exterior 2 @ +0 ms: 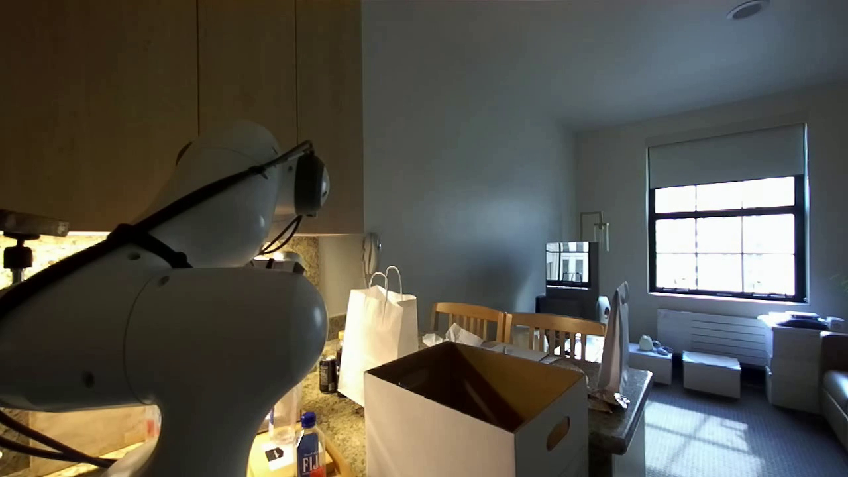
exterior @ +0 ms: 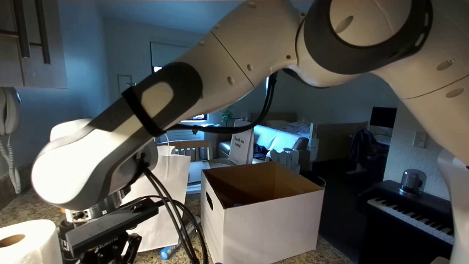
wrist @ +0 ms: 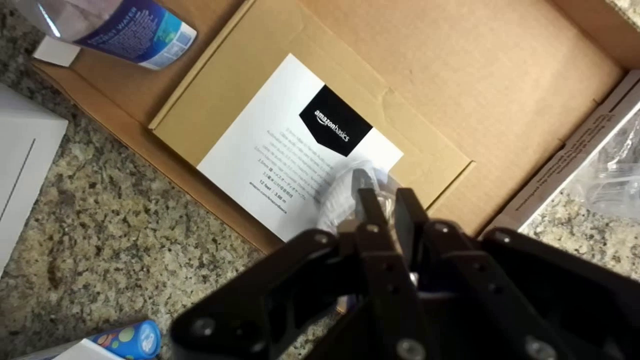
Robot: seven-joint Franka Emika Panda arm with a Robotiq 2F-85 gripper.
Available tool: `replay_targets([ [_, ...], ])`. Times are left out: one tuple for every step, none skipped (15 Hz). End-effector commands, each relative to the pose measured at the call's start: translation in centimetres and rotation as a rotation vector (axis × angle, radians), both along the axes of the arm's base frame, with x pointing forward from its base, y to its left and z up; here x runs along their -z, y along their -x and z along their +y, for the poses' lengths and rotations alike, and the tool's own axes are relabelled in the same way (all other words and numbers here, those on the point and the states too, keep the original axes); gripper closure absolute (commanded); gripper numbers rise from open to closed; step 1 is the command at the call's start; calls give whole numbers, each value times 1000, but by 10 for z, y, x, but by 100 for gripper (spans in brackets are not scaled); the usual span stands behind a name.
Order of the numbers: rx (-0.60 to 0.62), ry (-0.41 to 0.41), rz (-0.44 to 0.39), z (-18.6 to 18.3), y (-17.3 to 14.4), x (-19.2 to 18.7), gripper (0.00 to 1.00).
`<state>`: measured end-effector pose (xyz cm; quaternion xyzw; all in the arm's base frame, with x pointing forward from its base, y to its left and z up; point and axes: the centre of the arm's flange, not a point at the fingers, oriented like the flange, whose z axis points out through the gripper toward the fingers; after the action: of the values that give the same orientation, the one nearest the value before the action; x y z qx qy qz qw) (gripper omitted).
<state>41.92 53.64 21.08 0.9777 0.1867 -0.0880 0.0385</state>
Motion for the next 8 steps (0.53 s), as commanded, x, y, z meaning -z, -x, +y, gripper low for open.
replay_targets([
  [33, 46, -20, -6, 9, -2, 98],
  [41, 49, -19, -7, 10, -3, 98],
  [47, 53, -19, -8, 10, -4, 95],
  [53, 54, -21, -9, 11, -4, 94],
  [53, 55, -25, -10, 12, -4, 74],
  [55, 53, -27, -10, 12, -3, 69],
  [59, 59, -28, -11, 11, -3, 63],
  [59, 53, -31, -11, 10, -3, 57],
])
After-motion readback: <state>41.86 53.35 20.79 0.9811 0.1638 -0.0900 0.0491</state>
